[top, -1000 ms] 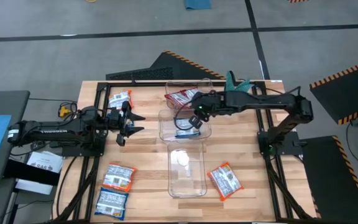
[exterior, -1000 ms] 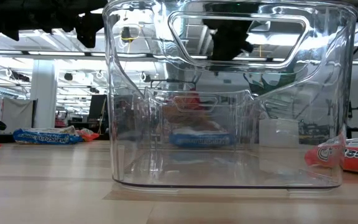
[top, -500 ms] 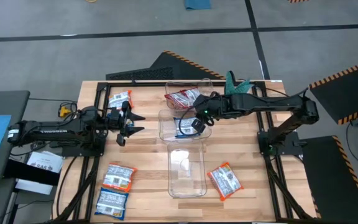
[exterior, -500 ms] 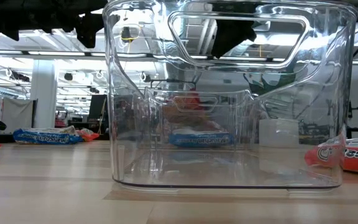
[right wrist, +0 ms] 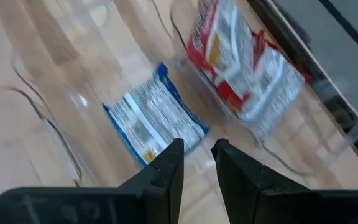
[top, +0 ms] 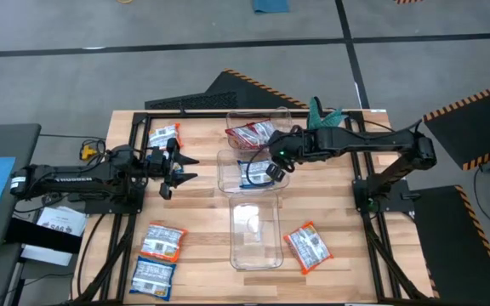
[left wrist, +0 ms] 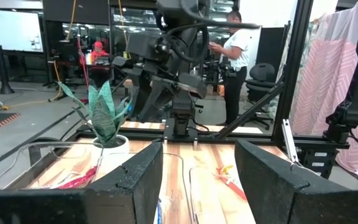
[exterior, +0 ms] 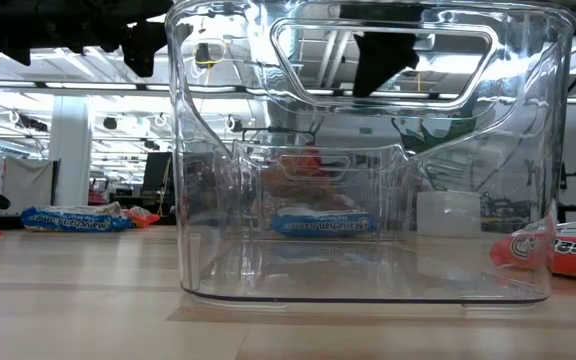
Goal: Sort Maruchan noodles
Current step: Put the top blue noodle pack into the middle transparent bin, then put the bottom left orange noodle pack into the bottom transparent bin
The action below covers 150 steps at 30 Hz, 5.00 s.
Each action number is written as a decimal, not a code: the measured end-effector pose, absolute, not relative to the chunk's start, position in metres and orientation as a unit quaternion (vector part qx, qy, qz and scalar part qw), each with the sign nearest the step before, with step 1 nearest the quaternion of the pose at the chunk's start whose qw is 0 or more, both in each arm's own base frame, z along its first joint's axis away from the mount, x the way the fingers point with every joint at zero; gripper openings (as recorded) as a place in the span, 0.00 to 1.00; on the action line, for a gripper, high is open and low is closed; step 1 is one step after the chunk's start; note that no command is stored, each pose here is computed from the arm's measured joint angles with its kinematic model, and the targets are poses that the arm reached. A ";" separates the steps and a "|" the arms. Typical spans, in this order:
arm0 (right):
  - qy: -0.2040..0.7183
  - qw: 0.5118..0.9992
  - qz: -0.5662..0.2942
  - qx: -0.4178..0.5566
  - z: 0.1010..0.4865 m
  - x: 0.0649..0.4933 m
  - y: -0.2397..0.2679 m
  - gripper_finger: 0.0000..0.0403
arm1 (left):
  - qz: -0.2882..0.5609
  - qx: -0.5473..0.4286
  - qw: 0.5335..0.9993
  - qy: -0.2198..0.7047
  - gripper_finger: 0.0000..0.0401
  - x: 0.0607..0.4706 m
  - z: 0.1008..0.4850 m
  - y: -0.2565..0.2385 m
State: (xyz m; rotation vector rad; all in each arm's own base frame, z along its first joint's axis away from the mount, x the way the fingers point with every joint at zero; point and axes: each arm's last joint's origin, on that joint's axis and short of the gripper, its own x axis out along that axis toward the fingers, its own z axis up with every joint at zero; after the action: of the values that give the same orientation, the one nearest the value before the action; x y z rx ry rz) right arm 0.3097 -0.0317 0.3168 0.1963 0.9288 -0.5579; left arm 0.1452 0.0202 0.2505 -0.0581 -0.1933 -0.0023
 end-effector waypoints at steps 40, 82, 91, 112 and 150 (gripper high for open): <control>0.151 0.944 -0.274 0.102 0.260 0.160 0.028 0.29 | 0.274 -0.040 0.930 0.242 0.46 0.162 0.250 0.039; 0.170 0.939 -0.284 0.089 0.247 0.179 0.029 0.29 | 0.427 -0.077 0.638 0.635 0.44 0.211 0.138 0.072; 0.169 0.940 -0.284 0.089 0.247 0.179 0.029 0.29 | 0.413 -0.053 0.631 0.654 0.02 0.207 0.142 0.070; 0.169 0.940 -0.284 0.090 0.247 0.179 0.029 0.29 | 0.287 0.040 0.853 0.435 0.00 0.226 0.310 -0.010; 0.172 0.939 -0.284 0.088 0.246 0.179 0.029 0.29 | 0.196 0.149 0.890 0.384 0.38 0.282 0.356 -0.018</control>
State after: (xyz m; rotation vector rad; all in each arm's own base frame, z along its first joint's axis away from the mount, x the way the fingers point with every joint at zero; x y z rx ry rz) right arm 0.1790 0.0291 0.2464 0.1789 0.3521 -0.5799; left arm 0.2823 -0.0177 0.3564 0.3100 0.7966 0.4070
